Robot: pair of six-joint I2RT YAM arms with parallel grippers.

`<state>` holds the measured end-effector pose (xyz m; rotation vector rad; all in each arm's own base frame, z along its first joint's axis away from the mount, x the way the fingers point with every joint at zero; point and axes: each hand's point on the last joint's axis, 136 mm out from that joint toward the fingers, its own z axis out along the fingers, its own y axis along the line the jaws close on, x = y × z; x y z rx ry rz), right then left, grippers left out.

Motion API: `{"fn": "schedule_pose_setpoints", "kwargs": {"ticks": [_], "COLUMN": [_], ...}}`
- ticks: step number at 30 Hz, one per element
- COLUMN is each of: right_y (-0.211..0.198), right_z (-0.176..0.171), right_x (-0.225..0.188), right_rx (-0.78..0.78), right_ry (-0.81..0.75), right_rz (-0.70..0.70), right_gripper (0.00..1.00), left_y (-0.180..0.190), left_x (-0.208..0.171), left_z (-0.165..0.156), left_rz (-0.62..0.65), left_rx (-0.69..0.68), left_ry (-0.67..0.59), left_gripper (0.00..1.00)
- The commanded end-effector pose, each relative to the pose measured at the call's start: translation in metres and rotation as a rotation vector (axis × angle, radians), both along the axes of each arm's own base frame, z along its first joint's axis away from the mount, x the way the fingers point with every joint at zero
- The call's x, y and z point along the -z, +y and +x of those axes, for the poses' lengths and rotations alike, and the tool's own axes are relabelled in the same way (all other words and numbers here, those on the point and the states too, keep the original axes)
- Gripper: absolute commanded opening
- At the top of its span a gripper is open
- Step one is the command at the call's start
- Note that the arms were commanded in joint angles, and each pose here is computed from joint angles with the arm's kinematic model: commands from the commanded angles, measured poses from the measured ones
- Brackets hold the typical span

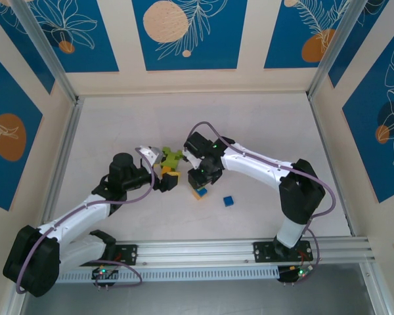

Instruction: Assemble a carrot with lego

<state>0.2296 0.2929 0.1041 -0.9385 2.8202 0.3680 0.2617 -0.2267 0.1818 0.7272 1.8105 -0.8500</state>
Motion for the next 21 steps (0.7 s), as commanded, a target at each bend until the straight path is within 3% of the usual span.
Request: {"fn": "schedule_pose_setpoints", "kwargs": {"ticks": [1, 21], "right_y": [0.000, -0.015], "right_z": [-0.009, -0.012], "right_x": [0.008, 0.010], "right_rx": [0.005, 0.020], "right_ry": [0.024, -0.017], "right_rz": [-0.007, -0.071], "right_gripper": [0.31, 0.29], "left_y": [-0.004, -0.004], "left_x": [-0.021, -0.020], "left_z": [0.000, 0.000], "left_rz": [-0.026, -0.027], "left_rx": [0.027, 0.028], "left_ry": [-0.060, -0.057], "left_gripper": [1.00, 0.99]}}
